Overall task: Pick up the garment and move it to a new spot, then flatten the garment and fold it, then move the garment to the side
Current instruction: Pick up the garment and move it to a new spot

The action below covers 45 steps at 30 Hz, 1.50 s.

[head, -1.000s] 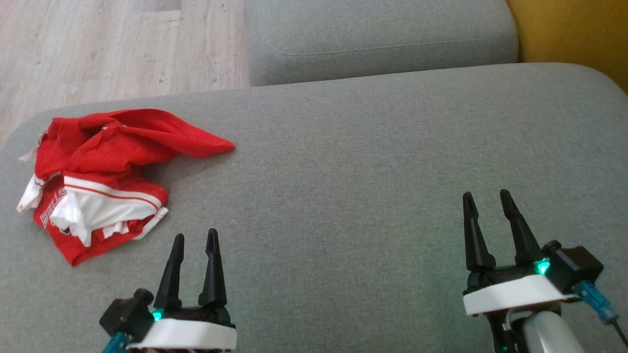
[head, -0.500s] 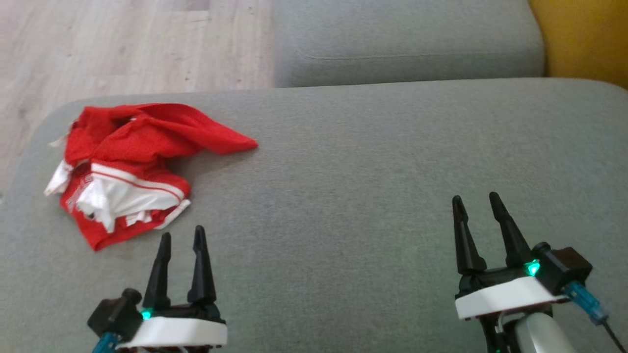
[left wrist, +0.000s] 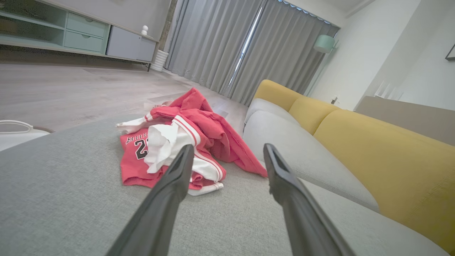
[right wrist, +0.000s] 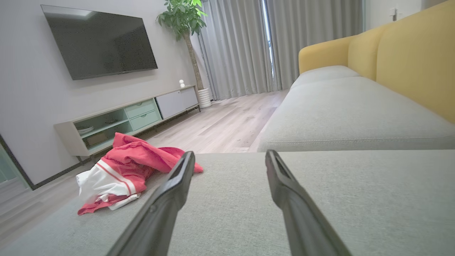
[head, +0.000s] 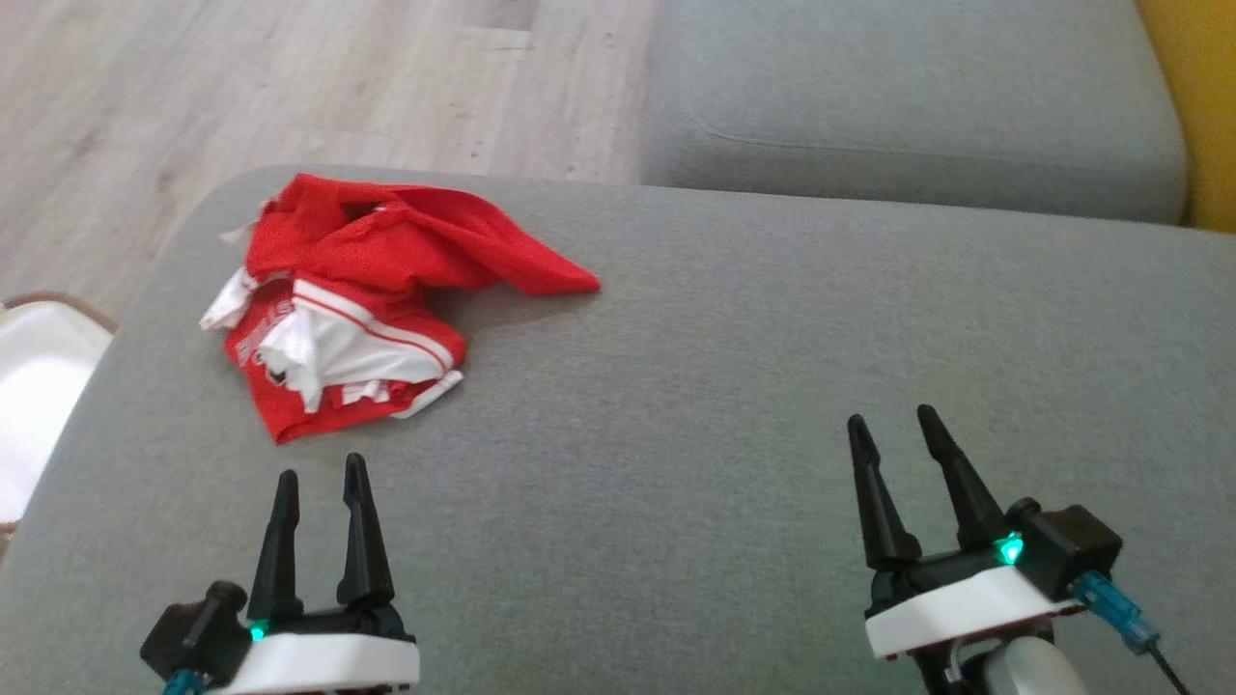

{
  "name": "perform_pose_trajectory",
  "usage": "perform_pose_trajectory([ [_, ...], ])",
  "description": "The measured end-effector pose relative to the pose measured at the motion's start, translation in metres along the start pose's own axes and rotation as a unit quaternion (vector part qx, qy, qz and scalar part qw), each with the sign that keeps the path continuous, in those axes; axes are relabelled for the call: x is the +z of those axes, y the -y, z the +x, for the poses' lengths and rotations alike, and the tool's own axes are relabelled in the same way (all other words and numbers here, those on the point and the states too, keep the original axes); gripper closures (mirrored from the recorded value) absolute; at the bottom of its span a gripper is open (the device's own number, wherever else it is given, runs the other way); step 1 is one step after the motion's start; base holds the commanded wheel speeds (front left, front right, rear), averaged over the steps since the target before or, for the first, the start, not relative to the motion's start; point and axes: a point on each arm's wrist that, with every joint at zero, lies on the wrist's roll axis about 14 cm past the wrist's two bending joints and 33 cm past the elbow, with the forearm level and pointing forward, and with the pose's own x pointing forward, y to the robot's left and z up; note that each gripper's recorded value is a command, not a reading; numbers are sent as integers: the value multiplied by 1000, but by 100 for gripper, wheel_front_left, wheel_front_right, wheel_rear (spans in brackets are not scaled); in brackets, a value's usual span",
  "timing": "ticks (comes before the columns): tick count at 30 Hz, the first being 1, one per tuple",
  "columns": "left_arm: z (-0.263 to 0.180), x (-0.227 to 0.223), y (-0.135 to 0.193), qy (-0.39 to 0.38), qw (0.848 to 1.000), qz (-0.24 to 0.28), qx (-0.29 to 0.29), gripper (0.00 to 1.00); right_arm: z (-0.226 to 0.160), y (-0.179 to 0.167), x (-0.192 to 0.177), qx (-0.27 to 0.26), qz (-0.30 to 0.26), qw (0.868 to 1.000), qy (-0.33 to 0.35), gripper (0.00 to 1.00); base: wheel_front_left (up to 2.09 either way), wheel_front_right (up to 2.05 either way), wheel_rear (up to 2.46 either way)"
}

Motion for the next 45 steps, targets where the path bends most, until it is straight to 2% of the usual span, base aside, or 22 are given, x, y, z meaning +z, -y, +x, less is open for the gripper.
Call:
perform_pose_trajectory([
  [12, -26, 14, -30, 23, 998, 8, 51, 0, 12, -43, -8, 68, 10, 998, -13, 0, 0, 0, 0],
  [32, -22, 21, -31, 31, 998, 25, 51, 0, 11, -42, -10, 65, 16, 998, -15, 0, 0, 0, 0],
  [38, -6, 24, -30, 29, 997, 68, 37, 0, 12, -31, -9, 50, 19, 999, -12, 0, 0, 0, 0],
  [45, 61, 58, -40, 32, 986, 162, 3, 0, 21, -5, -15, 21, 10, 1000, -15, 0, 0, 0, 0],
])
